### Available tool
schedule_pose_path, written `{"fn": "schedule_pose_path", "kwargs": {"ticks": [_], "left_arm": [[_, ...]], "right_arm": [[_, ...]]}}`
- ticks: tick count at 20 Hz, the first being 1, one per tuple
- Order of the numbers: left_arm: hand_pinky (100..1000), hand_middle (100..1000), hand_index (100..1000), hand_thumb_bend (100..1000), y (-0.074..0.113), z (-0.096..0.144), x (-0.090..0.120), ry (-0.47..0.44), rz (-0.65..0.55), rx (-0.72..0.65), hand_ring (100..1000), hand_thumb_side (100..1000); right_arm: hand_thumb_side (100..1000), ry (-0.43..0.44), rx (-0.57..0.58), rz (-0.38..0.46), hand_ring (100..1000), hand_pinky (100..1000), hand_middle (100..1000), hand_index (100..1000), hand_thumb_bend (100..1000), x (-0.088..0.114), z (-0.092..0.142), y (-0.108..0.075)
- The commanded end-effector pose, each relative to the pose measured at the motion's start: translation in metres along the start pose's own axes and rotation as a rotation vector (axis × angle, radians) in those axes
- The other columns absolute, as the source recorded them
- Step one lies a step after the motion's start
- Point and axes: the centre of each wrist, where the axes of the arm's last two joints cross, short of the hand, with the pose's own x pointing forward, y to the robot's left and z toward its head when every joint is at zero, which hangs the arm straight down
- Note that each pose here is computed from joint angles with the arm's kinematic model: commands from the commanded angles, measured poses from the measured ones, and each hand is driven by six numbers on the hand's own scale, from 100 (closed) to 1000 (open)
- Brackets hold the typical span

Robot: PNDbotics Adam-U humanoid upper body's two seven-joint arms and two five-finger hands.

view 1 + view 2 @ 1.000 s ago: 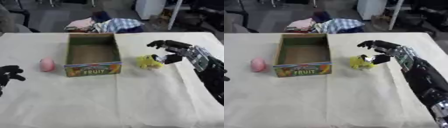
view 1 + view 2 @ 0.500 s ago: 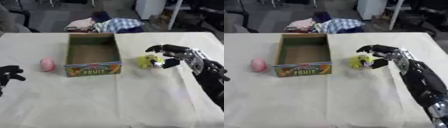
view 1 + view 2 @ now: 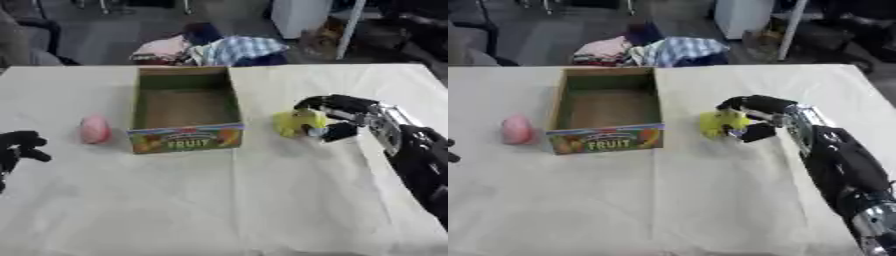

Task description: Pick up objects on the table and place them in the box.

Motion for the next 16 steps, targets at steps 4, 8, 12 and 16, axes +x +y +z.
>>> {"fn": "schedule_pose_path", "kwargs": {"ticks": [4, 8, 12, 16], "left_arm": [[1000, 658, 772, 260, 0.0051, -0.002, 0.0061, -0.013, -0.027, -0.01, 616, 875], [1000, 658, 772, 259, 0.005, -0.002, 0.0061, -0.013, -0.027, -0.01, 617, 874], [1000, 658, 772, 260, 0.0048, -0.002, 0.0059, -0.012, -0.025, -0.01, 617, 876], [1000, 658, 772, 260, 0.0048, -0.0019, 0.0059, -0.012, -0.025, -0.009, 617, 878]], "right_arm": [[884, 0.036, -0.006, 0.045, 914, 799, 911, 1000, 100, -0.0048, 0.0031, -0.0072], [859, 0.044, -0.005, 0.062, 875, 774, 872, 1000, 100, -0.0022, 0.0, -0.0062], [816, 0.049, 0.001, 0.085, 848, 746, 813, 964, 102, 0.0008, -0.0036, -0.0061], [626, 0.055, -0.017, 0.111, 768, 689, 698, 893, 215, 0.003, -0.0056, -0.007]]}}
